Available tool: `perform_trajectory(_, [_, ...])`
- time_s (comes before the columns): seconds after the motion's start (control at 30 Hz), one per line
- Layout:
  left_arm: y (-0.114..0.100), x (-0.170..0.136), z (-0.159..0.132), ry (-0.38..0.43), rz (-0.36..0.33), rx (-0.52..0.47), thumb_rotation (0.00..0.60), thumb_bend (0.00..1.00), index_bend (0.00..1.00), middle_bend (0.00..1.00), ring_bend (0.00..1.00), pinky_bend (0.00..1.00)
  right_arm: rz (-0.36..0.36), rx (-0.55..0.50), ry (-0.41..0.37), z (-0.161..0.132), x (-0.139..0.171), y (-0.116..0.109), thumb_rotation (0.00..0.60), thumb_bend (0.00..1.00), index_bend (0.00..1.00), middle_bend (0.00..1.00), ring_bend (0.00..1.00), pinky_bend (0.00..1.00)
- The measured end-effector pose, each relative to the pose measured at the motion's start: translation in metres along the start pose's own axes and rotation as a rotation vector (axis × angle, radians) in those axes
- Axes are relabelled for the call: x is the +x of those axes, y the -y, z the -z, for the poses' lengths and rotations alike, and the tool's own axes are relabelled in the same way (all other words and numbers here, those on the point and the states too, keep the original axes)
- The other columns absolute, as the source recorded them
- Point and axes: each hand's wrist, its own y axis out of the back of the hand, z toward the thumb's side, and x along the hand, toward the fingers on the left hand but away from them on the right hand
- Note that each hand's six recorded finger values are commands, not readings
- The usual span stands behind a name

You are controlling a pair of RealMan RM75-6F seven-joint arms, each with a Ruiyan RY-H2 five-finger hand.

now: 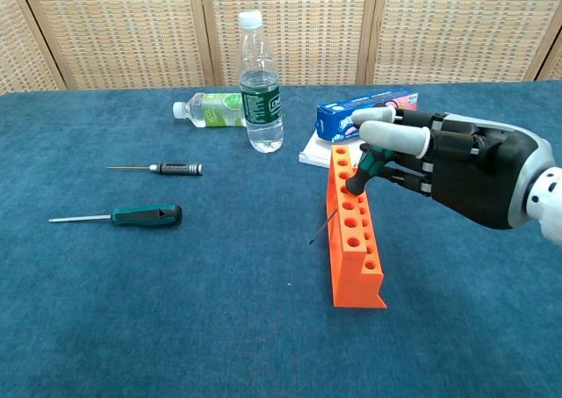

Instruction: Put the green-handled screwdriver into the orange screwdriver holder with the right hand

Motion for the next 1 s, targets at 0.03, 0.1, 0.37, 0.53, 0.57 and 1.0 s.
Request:
perform_trajectory(0.03, [0.0000, 0.0000, 0.0000, 0.000, 0.000, 0.000, 0.600, 0.00, 0.00, 0.00, 0.00, 0.00, -0.001, 0.000, 0.000, -0.0002, 0.0002, 0.0005, 0.600, 0.22, 0.41, 0.02, 0.00, 0.00])
perform_trajectory(0.1, [0.0000, 0.0000, -0.0001, 0.000, 0.000, 0.000, 0.600, 0.00, 0.00, 0.00, 0.00, 0.00, -0.002, 0.000, -0.001, -0.0006, 0.0003, 0.0009, 0.600, 0.22, 0.41, 0.02, 0.00, 0.00])
perform_trajectory(0.37, [-0.0007, -0.0001, 0.0002, 0.000, -0.002, -0.002, 0.600, 0.00, 0.00, 0.00, 0.00, 0.00, -0.013, 0.012, -0.014, -0.0068, 0.0020, 0.0066, 0.600, 0.22, 0.41, 0.02, 0.00, 0.00])
perform_trajectory(0.53, [-0.0014, -0.0003, 0.0005, -0.001, -0.004, -0.003, 0.600, 0.00, 0.00, 0.00, 0.00, 0.00, -0.013, 0.017, -0.015, -0.0084, 0.0031, 0.0087, 0.600, 0.22, 0.41, 0.02, 0.00, 0.00])
perform_trajectory(0.57, [-0.0015, -0.0003, 0.0006, -0.001, -0.005, -0.004, 0.600, 0.00, 0.00, 0.00, 0.00, 0.00, -0.013, 0.018, -0.015, -0.0084, 0.0031, 0.0087, 0.600, 0.22, 0.41, 0.02, 0.00, 0.00])
perform_trajectory(1.0, [-0.0021, -0.0003, 0.0003, -0.001, -0.007, -0.004, 0.600, 0.00, 0.00, 0.00, 0.00, 0.00, -0.016, 0.020, -0.017, -0.0091, 0.0062, 0.0102, 0.600, 0.22, 0.41, 0.02, 0.00, 0.00])
